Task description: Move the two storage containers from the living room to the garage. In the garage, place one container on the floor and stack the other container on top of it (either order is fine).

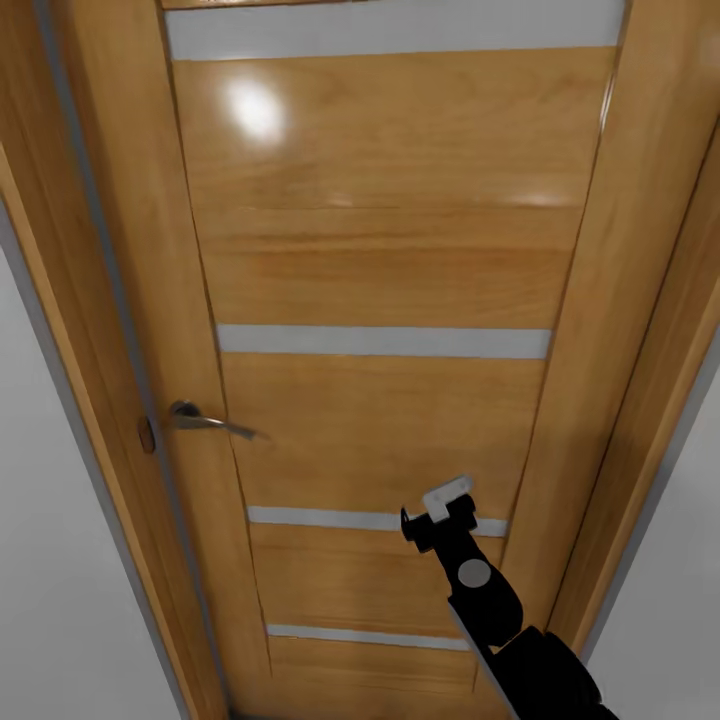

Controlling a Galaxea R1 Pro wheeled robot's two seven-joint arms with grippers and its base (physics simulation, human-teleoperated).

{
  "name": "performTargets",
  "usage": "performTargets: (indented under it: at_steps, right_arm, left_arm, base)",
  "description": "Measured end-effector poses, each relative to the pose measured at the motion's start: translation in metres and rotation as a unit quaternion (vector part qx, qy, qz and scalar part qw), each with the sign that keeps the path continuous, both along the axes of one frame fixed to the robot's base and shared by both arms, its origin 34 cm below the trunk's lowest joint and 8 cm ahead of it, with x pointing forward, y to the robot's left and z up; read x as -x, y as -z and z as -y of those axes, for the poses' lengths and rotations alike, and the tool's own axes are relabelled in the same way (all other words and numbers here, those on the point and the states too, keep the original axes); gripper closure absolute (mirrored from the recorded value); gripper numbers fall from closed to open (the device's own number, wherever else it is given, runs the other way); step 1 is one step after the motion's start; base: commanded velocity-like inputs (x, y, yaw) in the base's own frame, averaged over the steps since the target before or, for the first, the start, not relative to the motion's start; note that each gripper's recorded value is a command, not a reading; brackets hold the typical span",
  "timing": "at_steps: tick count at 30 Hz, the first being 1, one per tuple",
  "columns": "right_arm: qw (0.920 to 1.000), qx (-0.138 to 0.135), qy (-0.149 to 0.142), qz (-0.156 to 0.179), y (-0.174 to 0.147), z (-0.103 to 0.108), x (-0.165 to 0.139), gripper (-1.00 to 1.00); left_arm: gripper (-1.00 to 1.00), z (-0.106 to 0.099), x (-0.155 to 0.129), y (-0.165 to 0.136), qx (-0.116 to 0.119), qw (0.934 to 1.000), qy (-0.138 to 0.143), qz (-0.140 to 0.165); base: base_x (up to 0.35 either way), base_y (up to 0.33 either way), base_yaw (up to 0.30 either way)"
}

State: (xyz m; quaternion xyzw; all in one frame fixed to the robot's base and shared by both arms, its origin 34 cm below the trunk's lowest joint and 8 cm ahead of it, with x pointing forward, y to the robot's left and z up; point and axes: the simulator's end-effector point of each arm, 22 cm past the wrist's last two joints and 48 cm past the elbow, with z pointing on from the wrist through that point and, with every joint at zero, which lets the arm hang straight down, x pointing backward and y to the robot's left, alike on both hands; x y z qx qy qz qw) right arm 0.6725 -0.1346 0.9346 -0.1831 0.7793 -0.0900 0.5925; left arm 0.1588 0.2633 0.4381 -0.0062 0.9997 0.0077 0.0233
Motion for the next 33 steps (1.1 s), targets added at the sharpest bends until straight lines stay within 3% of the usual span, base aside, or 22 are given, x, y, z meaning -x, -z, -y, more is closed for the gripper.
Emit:
performTargets:
  at_steps: [11, 12, 21, 26, 27, 31, 33]
  right_arm:
    - [1.0000, 0.006, 0.004, -0.002, -0.001, 0.001, -0.015, -1.00]
    - [0.9998, 0.019, 0.008, 0.001, -0.002, 0.003, -0.017, -1.00]
    - [0.9983, 0.052, 0.024, -0.002, -0.002, 0.009, -0.038, -1.00]
    - [0.9976, 0.042, 0.052, -0.015, 0.001, 0.022, -0.056, -1.00]
    - [0.9956, 0.049, 0.079, -0.010, -0.002, 0.021, -0.057, -1.00]
    - [0.9937, 0.058, 0.091, -0.029, -0.003, 0.021, -0.065, -1.00]
    - [0.9929, 0.064, 0.099, -0.021, -0.012, 0.021, -0.072, -1.00]
  left_arm:
    - [-1.00, 0.000, 0.000, 0.000, 0.000, 1.0000, 0.000, 0.000]
    - [-1.00, 0.000, 0.000, 0.000, 0.000, 1.0000, 0.000, 0.000]
    - [-1.00, 0.000, 0.000, 0.000, 0.000, 1.0000, 0.000, 0.000]
    - [-1.00, 0.000, 0.000, 0.000, 0.000, 1.0000, 0.000, 0.000]
    - [-1.00, 0.000, 0.000, 0.000, 0.000, 1.0000, 0.000, 0.000]
    - [-1.00, 0.000, 0.000, 0.000, 0.000, 1.0000, 0.000, 0.000]
    - [-1.00, 0.000, 0.000, 0.000, 0.000, 1.0000, 0.000, 0.000]
  base:
    - [0.000, 0.000, 0.000]
    - [0.000, 0.000, 0.000]
    - [0.000, 0.000, 0.000]
    - [0.000, 0.000, 0.000]
    - [0.000, 0.000, 0.000]
    - [0.000, 0.000, 0.000]
    - [0.000, 0.000, 0.000]
